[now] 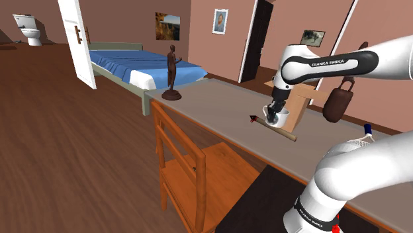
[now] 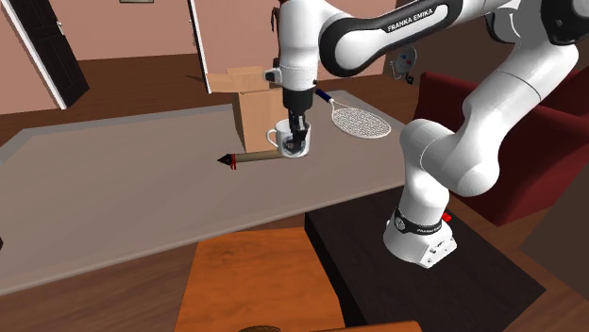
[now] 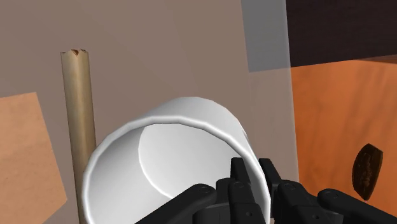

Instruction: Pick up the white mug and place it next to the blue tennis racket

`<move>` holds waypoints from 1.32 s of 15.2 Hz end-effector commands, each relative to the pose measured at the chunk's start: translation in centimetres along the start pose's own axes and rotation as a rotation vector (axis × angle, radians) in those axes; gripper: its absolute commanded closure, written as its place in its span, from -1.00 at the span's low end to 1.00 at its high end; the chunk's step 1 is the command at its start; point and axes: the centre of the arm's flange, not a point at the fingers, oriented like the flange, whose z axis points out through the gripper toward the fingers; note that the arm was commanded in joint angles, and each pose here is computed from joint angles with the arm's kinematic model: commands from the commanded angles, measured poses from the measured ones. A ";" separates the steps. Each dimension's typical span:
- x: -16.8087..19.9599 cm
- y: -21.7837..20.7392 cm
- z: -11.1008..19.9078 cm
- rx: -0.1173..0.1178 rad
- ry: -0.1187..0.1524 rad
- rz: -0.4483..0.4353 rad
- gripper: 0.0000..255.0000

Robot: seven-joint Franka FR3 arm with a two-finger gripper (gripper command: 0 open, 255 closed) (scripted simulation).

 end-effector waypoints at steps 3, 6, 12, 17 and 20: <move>0.1 0.1 -1.8 0.000 0.000 0.000 1.00; -3.3 2.2 -1.7 0.000 0.000 0.000 1.00; -9.9 6.5 -1.6 0.000 0.000 0.000 1.00; -15.5 10.0 -1.5 0.000 0.000 0.000 1.00; -18.8 12.2 -1.5 0.000 0.000 0.000 1.00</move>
